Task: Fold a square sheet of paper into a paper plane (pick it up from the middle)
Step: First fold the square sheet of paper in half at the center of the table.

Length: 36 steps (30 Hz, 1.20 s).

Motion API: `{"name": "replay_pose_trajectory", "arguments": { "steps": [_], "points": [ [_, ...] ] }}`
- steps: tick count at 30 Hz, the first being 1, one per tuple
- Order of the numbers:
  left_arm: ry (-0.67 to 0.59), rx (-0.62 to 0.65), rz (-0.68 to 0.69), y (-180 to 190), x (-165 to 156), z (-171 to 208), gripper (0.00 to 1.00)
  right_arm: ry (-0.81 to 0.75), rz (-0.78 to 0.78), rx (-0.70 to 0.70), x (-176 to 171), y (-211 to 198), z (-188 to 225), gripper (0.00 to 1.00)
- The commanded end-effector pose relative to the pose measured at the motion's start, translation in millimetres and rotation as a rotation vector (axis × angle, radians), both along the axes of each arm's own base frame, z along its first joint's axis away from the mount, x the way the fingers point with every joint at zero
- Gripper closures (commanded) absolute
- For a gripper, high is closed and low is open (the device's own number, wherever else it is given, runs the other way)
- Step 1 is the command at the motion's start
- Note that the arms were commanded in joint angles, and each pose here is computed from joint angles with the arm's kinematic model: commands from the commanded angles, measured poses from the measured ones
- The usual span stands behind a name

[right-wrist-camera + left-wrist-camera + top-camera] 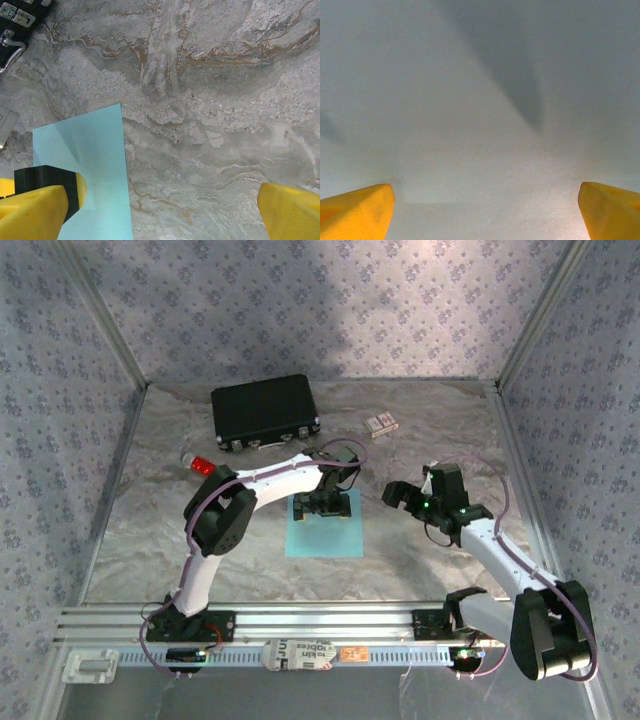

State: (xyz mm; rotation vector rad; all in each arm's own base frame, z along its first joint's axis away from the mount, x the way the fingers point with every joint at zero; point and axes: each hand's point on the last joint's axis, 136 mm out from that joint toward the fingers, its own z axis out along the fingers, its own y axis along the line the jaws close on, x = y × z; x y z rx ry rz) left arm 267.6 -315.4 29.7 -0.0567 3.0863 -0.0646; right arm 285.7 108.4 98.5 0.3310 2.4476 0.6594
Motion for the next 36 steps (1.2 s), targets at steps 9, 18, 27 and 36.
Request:
{"name": "replay_pose_trajectory", "arguments": {
  "steps": [9,18,27,36],
  "points": [
    [0.027,0.046,-0.044,5,-9,-23,0.06,0.027,-0.017,-0.010,-6,-5,-8,0.01],
    [0.063,0.098,-0.045,17,-23,-41,0.05,0.019,-0.019,-0.013,-4,-5,-8,0.01],
    [0.089,0.051,-0.037,12,-30,-50,0.07,0.031,-0.022,-0.014,-4,-6,-10,0.01],
    [0.092,0.044,-0.038,11,-31,-51,0.08,0.037,-0.028,-0.012,-4,-6,-11,0.01]
  ]
}}
